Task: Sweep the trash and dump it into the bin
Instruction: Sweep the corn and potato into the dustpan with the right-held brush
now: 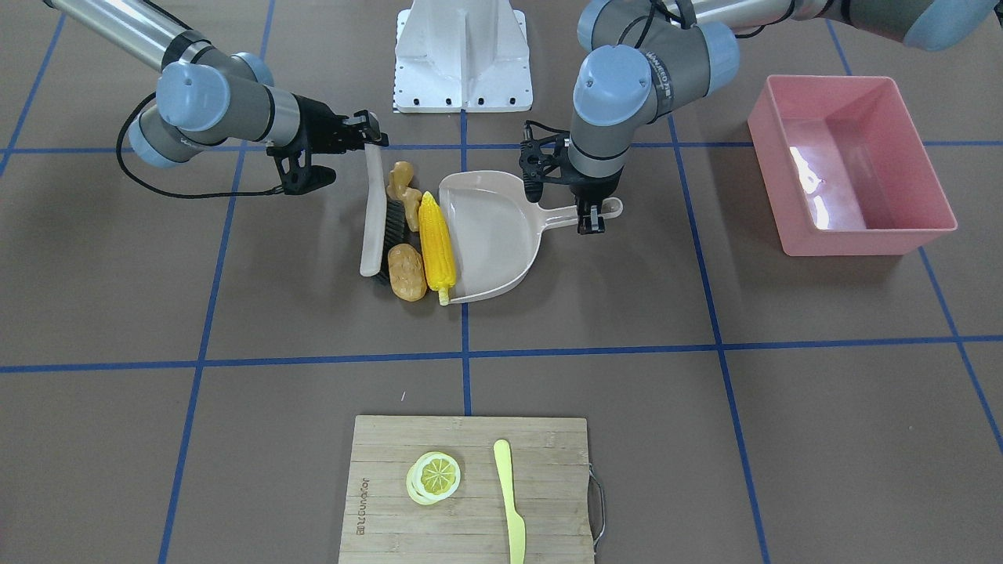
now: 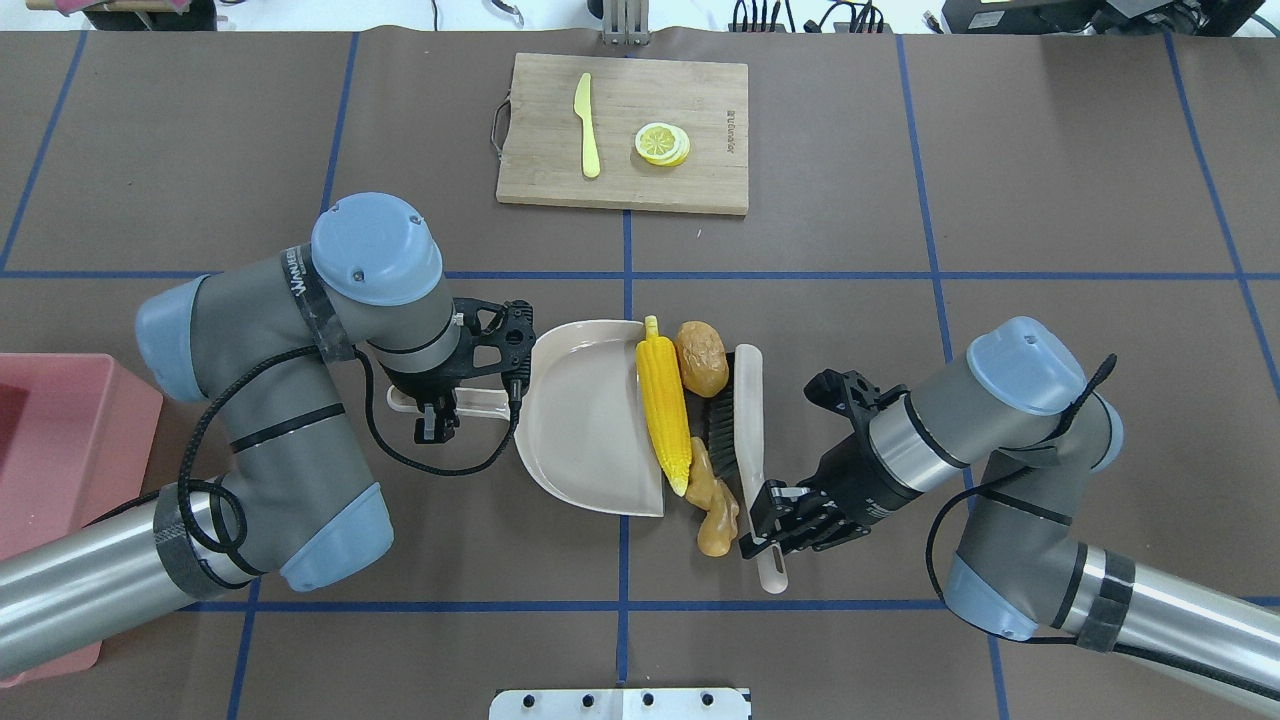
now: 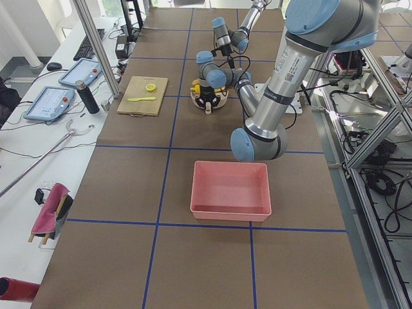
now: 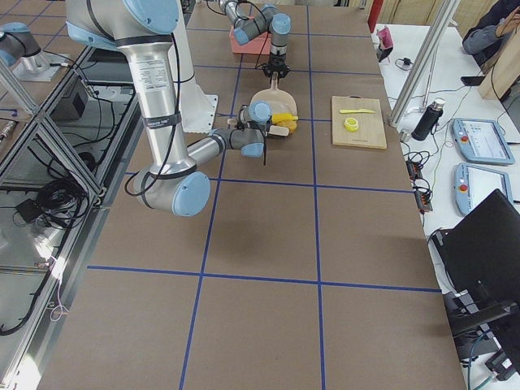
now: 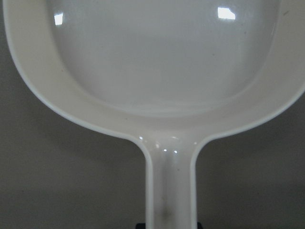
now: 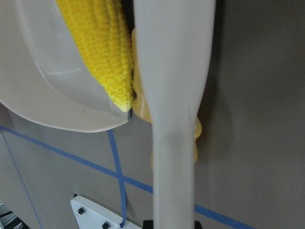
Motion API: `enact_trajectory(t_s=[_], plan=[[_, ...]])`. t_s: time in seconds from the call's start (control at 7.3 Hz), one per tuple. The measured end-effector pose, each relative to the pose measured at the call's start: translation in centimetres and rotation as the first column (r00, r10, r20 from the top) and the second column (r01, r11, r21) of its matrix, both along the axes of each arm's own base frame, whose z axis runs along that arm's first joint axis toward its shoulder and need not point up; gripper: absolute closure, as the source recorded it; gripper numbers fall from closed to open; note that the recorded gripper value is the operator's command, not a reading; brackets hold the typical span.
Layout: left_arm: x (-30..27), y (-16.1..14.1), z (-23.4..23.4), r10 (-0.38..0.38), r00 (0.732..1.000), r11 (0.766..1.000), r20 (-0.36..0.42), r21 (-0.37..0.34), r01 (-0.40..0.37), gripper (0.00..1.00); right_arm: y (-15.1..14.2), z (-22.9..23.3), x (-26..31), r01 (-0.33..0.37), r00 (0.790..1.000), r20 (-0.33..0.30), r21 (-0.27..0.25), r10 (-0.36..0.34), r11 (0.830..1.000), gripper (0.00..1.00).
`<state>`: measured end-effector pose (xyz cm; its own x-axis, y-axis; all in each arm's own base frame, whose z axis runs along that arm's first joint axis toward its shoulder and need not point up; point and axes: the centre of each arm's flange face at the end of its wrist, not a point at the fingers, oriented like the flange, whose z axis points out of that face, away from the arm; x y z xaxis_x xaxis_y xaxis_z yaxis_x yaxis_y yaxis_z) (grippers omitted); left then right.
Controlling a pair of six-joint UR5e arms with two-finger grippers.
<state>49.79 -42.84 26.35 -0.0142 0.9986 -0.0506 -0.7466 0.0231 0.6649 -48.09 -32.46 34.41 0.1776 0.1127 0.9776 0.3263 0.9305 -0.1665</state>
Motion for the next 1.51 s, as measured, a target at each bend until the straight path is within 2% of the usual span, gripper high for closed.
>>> enact_trajectory(t_s=[0.68, 1.1, 1.51], plan=[[0.0, 0.0, 0.1, 0.000, 1.000, 1.000, 0.002, -0.001, 0.000, 1.00, -0.2, -7.2, -4.6, -0.023, 0.999, -0.029, -0.011, 0.022, 1.000, 1.00], [-0.1, 0.1, 0.4, 0.000, 1.000, 1.000, 0.004, -0.003, 0.000, 1.00, 0.8, -8.9, -6.4, -0.029, 0.998, -0.049, -0.020, 0.028, 0.999, 1.00], [-0.2, 0.2, 0.2, 0.001, 1.000, 1.000, 0.001, -0.001, -0.001, 1.00, 1.5, -8.2, -6.7, -0.026, 0.998, -0.065, -0.027, 0.024, 0.999, 1.00]])
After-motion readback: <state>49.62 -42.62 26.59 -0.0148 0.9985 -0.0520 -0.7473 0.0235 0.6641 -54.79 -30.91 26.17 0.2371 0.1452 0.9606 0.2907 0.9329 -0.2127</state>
